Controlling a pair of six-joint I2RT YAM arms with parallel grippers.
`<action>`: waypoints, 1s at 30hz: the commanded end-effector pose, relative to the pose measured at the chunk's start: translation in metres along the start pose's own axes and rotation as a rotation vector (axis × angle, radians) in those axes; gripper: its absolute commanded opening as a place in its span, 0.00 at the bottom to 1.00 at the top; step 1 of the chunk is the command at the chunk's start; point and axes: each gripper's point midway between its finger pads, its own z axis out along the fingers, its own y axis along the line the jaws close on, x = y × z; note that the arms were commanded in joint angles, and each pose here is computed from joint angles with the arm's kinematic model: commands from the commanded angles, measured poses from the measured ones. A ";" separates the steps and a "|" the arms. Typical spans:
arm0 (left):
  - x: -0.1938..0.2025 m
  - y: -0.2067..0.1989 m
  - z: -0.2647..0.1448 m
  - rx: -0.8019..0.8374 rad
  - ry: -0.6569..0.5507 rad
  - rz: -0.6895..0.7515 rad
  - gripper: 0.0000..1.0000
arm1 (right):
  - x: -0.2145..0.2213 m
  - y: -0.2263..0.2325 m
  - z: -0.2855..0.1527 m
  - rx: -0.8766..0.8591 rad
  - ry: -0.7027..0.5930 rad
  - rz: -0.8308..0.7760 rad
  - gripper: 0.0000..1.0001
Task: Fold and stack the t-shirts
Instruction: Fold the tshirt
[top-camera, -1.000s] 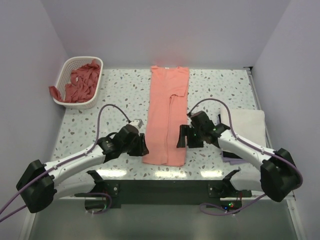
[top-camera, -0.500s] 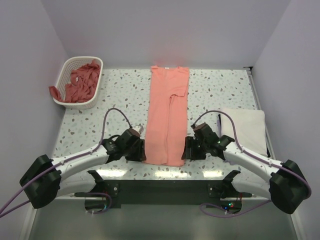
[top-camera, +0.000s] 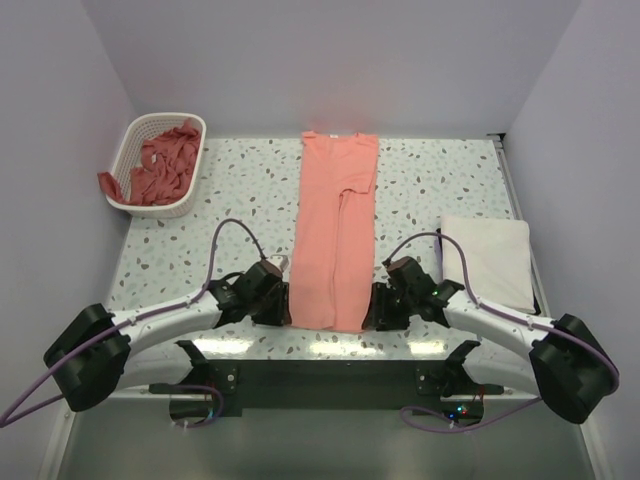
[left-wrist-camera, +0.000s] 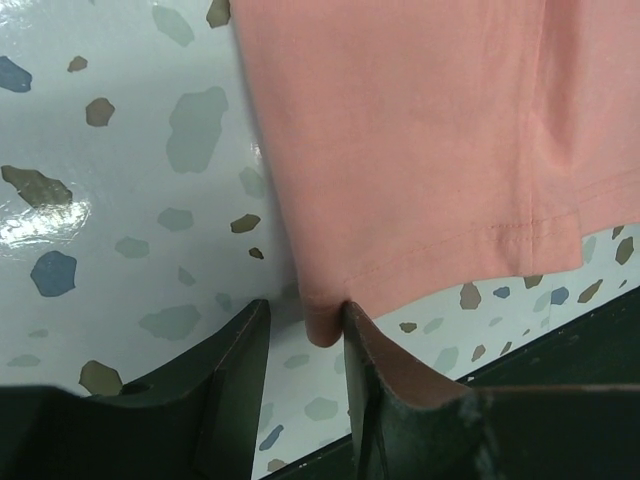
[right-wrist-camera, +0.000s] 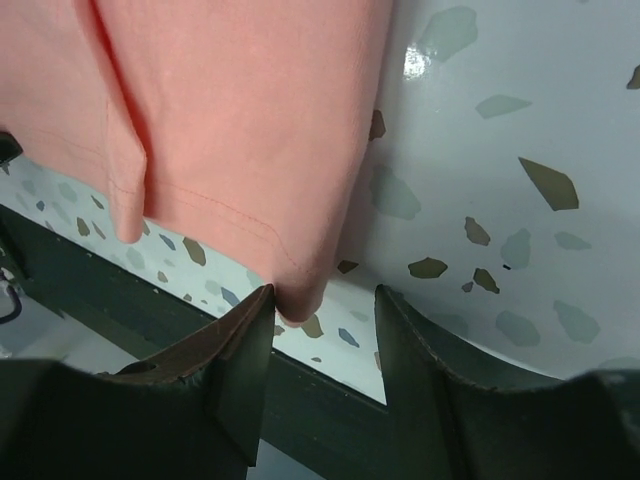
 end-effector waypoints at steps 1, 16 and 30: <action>0.003 -0.002 0.007 0.013 -0.003 -0.009 0.39 | 0.002 0.006 0.005 -0.038 0.009 0.020 0.48; 0.010 -0.003 0.000 0.039 0.003 -0.051 0.00 | 0.021 -0.015 0.003 0.037 0.076 0.013 0.02; 0.047 -0.009 0.000 0.131 0.074 -0.122 0.00 | 0.045 -0.018 -0.004 -0.029 0.110 0.060 0.00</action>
